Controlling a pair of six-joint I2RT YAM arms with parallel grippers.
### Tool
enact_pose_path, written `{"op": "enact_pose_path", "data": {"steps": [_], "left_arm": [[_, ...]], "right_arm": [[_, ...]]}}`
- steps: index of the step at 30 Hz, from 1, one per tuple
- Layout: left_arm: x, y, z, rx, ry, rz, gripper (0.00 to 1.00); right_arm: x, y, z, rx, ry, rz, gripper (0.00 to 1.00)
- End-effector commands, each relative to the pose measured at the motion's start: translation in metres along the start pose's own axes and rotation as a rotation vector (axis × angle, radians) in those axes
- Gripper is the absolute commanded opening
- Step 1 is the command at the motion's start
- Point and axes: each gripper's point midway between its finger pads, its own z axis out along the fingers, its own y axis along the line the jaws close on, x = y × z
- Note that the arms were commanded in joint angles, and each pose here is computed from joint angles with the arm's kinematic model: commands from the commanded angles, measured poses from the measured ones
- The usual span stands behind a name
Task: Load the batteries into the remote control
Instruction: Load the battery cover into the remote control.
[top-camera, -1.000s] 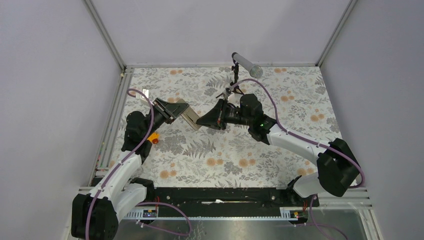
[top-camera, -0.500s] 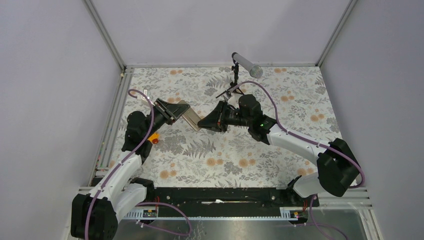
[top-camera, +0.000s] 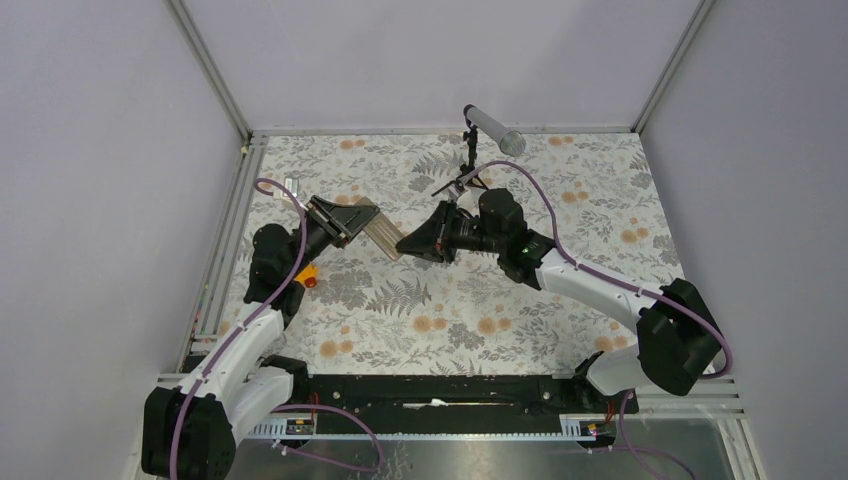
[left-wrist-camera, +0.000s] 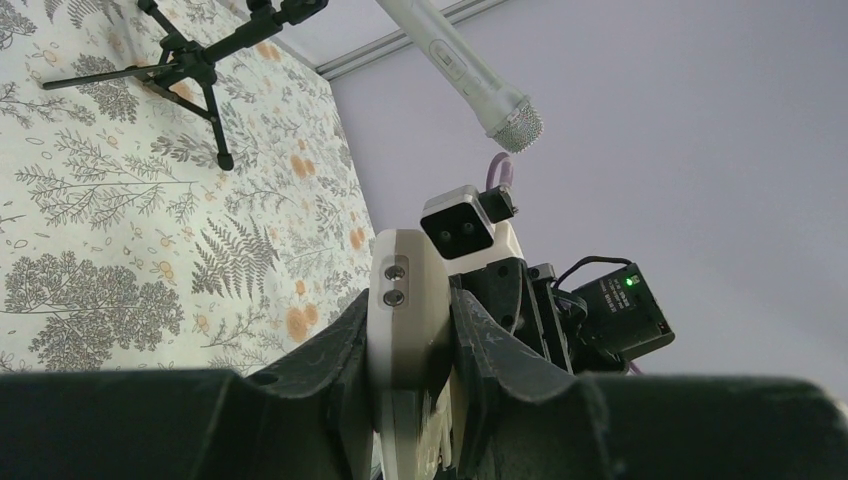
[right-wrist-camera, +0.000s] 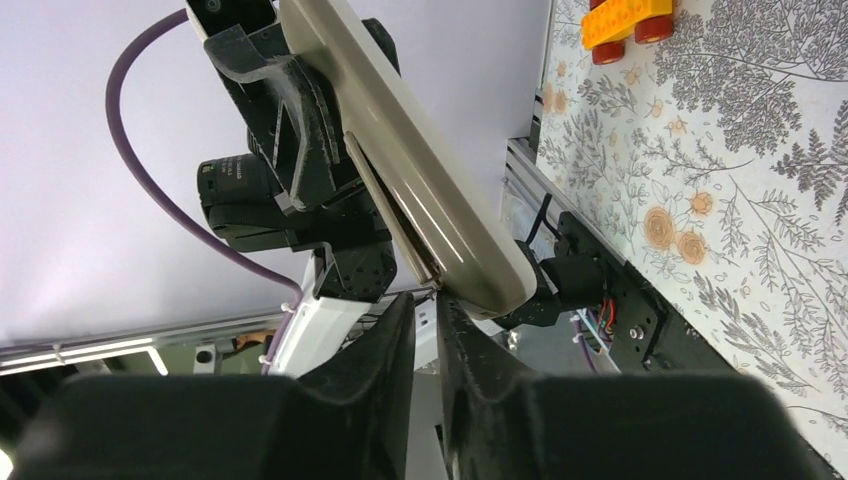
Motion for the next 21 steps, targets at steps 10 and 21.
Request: {"op": "enact_pose_path", "data": {"steps": [10, 21], "left_arm": [[-0.0048, -0.0300, -0.0011, 0.108, -0.010, 0.040, 0.00], [-0.0044, -0.0246, -0.0002, 0.095, -0.009, 0.063, 0.00]], "right_arm": [[-0.0070, 0.0211, -0.0063, -0.034, -0.052, -0.048, 0.00], [-0.0036, 0.0266, -0.0135, -0.064, -0.058, 0.000, 0.00]]}}
